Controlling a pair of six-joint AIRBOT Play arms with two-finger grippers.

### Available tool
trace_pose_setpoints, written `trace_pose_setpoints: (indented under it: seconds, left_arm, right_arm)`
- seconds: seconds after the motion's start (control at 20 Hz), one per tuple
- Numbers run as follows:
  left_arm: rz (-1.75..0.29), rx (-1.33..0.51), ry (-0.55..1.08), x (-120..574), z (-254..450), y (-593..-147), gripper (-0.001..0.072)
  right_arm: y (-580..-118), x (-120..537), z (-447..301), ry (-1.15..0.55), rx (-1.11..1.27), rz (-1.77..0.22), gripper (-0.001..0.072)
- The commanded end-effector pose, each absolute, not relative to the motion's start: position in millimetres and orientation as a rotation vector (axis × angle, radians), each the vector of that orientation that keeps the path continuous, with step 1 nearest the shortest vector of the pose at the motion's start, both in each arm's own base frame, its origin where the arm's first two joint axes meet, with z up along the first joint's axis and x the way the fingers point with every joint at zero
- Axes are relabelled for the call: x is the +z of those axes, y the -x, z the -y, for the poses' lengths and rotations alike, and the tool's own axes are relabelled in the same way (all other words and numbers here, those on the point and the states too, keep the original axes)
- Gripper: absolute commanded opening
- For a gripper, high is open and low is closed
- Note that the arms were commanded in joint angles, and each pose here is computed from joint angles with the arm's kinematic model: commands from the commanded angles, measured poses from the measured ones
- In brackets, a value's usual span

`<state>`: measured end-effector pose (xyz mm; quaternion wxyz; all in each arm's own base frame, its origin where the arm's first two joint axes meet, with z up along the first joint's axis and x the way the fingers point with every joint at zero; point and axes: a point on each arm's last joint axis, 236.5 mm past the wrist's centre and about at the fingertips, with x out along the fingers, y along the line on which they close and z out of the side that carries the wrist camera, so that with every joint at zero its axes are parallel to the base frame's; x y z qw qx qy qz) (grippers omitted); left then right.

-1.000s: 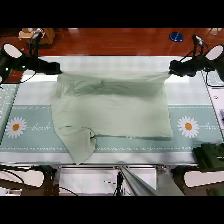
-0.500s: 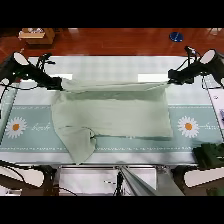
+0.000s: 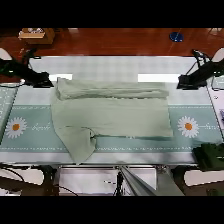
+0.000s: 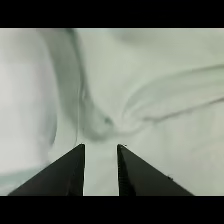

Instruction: Fold the shirts.

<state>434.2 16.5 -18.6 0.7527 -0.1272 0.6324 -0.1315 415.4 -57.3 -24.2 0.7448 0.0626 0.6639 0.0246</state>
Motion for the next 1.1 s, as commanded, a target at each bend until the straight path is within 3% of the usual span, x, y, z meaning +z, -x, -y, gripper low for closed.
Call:
trace_pose_setpoints:
  seconds: [0.0,0.05,0.25,0.45,0.8,1.05]
  left_arm:
    - [-1.437,-0.234,0.472,-9,-41,-378,0.0477]
    - [-1.473,-0.209,0.539,-20,-43,-349,0.0606]
    - [-1.484,-0.244,0.782,-54,-8,-253,0.0612]
    - [-1.540,-0.331,0.833,-76,26,-203,0.0611]
    - [-1.572,-0.341,0.810,-101,45,-185,0.0611]
    - [-1.490,-0.312,0.795,-108,52,-211,0.0598]
  right_arm:
    - [-336,-19,97,-0.168,-0.029,-1.623,0.0410]
    - [-326,-26,91,-0.269,-0.019,-1.583,0.0410]
    - [-302,-37,61,-0.569,0.034,-1.366,0.0492]
    - [-277,-43,37,-0.652,0.098,-1.339,0.0492]
    - [-271,-48,18,-0.722,0.138,-1.344,0.0491]
    - [-272,-42,10,-0.762,0.168,-1.336,0.0490]
